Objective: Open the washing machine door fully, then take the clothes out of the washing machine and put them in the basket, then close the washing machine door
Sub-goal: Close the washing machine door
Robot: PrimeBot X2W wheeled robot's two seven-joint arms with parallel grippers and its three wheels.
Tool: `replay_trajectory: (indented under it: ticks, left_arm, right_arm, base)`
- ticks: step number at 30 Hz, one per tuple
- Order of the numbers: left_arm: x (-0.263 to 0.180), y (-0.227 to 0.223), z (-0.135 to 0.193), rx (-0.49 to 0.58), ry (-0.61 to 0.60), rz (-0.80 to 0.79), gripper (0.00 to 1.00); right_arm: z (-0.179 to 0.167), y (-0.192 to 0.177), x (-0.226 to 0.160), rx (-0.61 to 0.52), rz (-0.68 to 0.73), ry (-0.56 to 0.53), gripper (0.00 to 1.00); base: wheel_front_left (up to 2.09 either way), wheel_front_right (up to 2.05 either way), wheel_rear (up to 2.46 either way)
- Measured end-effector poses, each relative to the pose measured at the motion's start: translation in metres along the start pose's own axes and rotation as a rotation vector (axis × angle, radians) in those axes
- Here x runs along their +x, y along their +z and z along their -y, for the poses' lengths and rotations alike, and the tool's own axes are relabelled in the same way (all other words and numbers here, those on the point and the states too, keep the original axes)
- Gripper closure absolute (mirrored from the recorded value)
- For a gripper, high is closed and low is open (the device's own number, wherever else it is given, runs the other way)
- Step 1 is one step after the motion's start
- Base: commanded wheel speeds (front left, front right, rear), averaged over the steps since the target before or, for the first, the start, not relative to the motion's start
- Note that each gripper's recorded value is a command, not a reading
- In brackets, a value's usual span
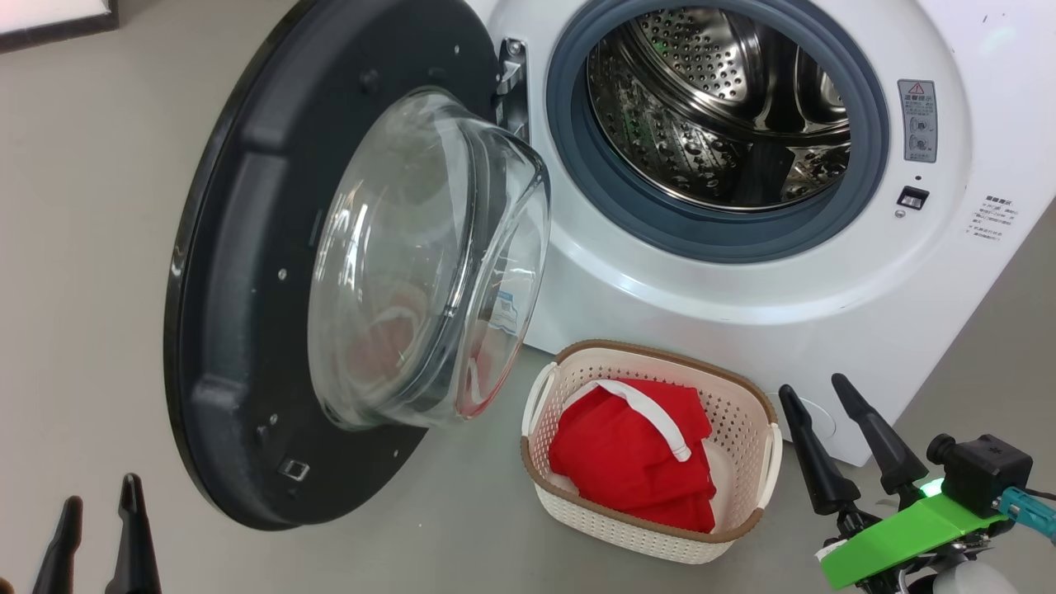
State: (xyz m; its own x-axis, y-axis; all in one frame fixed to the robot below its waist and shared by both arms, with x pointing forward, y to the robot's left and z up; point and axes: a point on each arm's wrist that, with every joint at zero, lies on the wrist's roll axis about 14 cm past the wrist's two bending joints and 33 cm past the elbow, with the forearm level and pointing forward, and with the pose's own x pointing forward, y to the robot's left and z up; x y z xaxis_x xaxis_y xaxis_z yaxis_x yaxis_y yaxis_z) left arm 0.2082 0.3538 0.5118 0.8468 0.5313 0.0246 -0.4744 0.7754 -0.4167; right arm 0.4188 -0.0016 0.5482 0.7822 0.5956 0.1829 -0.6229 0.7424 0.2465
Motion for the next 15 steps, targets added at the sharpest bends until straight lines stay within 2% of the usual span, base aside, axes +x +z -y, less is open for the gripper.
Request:
replay_trajectory:
  ticks: [15]
  left_arm:
    - [0.0010, -0.0003, 0.0049, 0.017, -0.010, 0.001, 0.00]
  right_arm:
    - [0.0017, -0.0008, -0.0003, 0.000, -0.002, -0.003, 0.00]
  base:
    - [0.00, 0.00, 0.00]
